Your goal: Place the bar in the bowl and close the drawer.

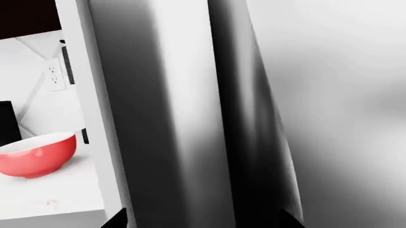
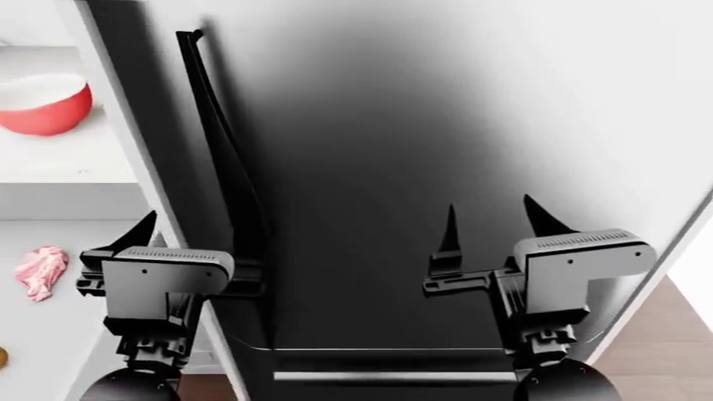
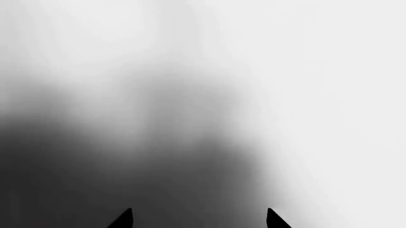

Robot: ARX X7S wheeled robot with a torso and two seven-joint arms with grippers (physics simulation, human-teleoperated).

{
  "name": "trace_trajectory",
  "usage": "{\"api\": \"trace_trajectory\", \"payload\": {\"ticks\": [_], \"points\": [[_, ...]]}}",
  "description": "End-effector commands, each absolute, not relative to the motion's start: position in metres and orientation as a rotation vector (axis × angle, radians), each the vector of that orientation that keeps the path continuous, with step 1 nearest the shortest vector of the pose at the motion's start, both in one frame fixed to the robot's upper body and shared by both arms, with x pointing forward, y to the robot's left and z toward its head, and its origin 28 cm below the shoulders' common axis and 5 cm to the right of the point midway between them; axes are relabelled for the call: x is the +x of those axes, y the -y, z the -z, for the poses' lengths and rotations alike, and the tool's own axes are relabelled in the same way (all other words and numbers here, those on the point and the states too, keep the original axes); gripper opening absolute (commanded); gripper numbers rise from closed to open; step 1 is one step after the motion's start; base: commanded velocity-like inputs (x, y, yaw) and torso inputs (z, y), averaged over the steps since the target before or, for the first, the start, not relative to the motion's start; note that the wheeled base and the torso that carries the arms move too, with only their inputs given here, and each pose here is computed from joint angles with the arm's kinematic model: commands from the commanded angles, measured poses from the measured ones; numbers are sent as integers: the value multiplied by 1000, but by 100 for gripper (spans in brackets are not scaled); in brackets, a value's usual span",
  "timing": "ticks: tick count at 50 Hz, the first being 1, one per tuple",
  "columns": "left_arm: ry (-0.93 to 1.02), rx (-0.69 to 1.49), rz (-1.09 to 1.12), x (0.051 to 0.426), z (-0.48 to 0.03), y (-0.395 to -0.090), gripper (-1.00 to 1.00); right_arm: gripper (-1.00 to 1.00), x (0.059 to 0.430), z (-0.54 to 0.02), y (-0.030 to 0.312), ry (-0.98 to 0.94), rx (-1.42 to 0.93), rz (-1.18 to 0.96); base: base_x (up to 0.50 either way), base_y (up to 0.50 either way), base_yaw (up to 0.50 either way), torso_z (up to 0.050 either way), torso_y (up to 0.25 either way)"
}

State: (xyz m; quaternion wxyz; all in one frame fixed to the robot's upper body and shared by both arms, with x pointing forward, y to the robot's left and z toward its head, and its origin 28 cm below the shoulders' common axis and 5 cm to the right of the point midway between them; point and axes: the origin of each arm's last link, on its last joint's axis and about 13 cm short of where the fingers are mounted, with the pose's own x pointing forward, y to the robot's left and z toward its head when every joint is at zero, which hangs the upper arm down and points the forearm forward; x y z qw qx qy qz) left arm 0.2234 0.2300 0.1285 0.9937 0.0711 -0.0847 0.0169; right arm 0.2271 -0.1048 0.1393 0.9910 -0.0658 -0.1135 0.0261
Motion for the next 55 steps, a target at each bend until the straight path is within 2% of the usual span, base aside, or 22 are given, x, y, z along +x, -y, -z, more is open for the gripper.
{"api": "trace_trajectory", "payload": {"ticks": [1, 42, 55], "points": [[181, 152, -53, 221, -135, -234, 100, 100, 223, -142, 108, 233, -132, -37, 0, 172, 0, 0, 0], [217, 194, -101, 213, -154, -247, 100, 100, 211, -160, 119, 253, -181, -6, 0, 173, 0, 0, 0], [226, 197, -104, 210, -158, -248, 100, 100, 210, -163, 120, 262, -182, -3, 0, 310, 0, 0, 0]]}}
